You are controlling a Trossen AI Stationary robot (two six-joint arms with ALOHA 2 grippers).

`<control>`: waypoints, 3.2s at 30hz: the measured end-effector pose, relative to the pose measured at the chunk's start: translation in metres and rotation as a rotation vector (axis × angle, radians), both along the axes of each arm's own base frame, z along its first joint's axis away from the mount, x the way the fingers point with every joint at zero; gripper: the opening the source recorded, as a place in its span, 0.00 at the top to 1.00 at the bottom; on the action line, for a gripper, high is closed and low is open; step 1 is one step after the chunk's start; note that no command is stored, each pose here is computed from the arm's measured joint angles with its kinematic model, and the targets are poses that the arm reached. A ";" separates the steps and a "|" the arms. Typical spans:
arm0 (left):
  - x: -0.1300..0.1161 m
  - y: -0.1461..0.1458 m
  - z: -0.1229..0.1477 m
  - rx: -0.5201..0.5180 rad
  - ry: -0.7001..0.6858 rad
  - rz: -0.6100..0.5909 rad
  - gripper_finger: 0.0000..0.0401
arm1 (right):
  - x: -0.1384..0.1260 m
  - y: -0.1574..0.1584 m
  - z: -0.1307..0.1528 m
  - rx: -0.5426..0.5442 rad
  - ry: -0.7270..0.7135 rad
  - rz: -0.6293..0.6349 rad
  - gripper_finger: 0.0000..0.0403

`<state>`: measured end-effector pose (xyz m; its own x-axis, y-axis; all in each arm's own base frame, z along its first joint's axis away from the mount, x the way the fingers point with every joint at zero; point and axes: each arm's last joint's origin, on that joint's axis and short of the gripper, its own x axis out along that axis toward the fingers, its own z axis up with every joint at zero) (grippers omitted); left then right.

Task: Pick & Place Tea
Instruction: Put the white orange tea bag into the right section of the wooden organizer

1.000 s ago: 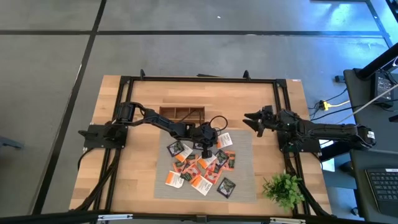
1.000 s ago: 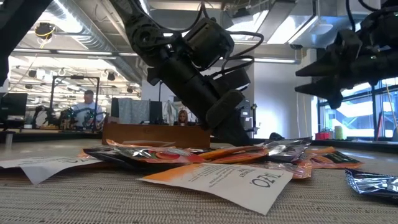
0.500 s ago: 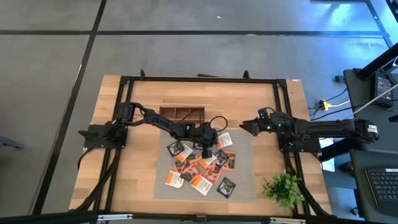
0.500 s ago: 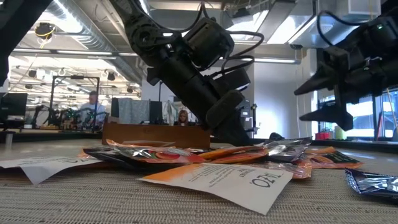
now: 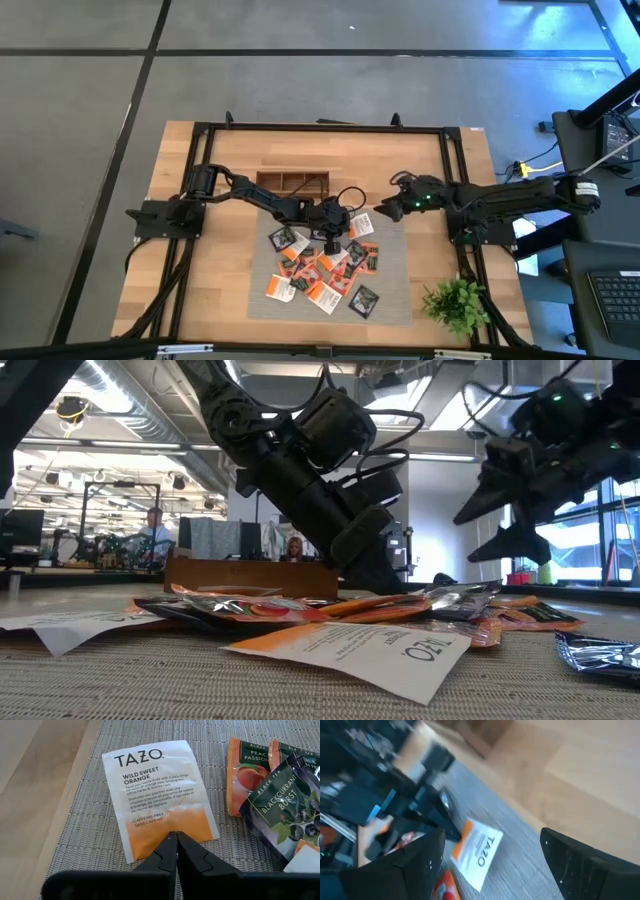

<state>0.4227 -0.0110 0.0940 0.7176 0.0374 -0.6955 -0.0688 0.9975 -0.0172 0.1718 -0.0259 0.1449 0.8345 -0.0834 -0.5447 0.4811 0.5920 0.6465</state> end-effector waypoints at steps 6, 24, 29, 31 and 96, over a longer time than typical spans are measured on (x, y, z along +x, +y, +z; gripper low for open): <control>0.000 0.000 0.000 -0.002 0.000 0.002 0.99 | 0.020 0.006 -0.010 0.103 0.102 0.089 0.19; 0.000 0.000 0.000 -0.001 -0.004 0.002 0.99 | 0.054 0.008 -0.028 0.178 0.231 0.200 0.28; 0.000 0.000 0.000 -0.001 -0.004 0.002 0.99 | 0.055 0.008 -0.028 0.179 0.225 0.205 0.42; 0.000 0.000 0.000 0.000 -0.003 0.001 0.99 | 0.055 0.008 -0.028 0.178 0.225 0.205 0.48; -0.031 -0.012 0.089 0.104 -0.163 -0.101 0.98 | 0.075 0.004 0.045 -0.207 0.208 0.452 0.99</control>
